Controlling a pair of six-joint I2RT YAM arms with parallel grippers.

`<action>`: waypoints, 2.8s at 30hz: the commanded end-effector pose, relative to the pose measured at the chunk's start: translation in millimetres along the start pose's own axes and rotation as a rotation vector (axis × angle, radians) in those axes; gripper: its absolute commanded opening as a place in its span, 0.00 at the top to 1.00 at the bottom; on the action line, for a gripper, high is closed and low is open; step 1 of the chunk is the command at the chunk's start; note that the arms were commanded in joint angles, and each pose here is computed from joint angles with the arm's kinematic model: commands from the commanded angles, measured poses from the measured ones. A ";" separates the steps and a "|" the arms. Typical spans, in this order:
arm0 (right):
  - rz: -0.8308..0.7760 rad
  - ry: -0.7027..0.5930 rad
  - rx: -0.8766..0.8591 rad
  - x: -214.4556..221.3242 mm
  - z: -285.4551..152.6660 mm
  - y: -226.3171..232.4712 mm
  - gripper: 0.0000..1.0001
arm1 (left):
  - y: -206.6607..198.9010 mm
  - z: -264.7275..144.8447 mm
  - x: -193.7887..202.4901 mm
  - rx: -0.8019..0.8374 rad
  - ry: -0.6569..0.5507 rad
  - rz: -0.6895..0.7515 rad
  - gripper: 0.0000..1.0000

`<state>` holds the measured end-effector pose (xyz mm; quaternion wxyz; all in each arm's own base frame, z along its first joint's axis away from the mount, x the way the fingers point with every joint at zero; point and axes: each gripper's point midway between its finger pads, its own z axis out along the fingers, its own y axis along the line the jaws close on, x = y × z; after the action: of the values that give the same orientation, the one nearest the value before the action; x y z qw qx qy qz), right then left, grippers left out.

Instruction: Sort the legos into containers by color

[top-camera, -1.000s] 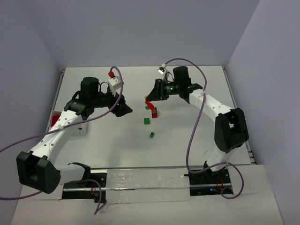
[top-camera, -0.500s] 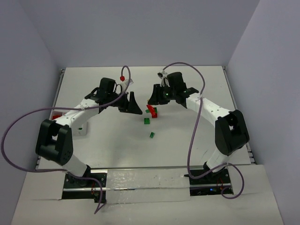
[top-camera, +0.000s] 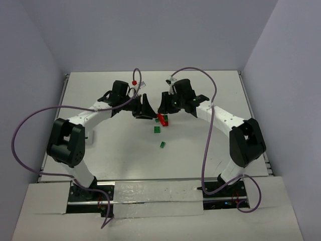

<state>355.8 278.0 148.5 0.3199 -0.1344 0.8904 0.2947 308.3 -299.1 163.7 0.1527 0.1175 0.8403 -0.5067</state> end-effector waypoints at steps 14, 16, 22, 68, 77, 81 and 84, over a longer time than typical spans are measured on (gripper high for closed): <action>-0.063 -0.106 0.080 -31.8 -12.1 12.6 1.00 | -6.6 23.6 -15.9 0.103 0.011 -0.096 0.31; -0.063 -0.109 0.092 -32.5 -10.8 12.0 1.00 | -9.0 24.4 -15.2 0.121 0.016 -0.106 0.31; -0.058 -0.109 0.106 -32.1 -6.9 11.0 1.00 | -15.2 25.5 -16.1 0.173 0.016 -0.120 0.33; 0.379 0.128 -0.703 -17.7 -32.5 70.1 1.00 | -18.4 -51.5 -21.1 -0.056 -0.233 0.506 0.18; 0.330 0.153 -0.922 -15.0 -68.3 115.9 1.00 | -64.3 -92.8 -5.0 -0.110 -0.373 0.908 0.11; 0.280 0.176 -0.985 -10.6 -81.3 135.6 1.00 | -65.6 -92.6 -2.7 -0.155 -0.373 0.992 0.12; 0.250 0.194 -1.012 -6.4 -88.0 146.5 1.00 | -66.7 -95.6 -3.4 -0.171 -0.383 1.047 0.12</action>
<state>280.1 338.7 238.1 0.0863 -0.1278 0.7098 0.6873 265.5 -251.7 255.6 0.5028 0.3828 0.6891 -0.3546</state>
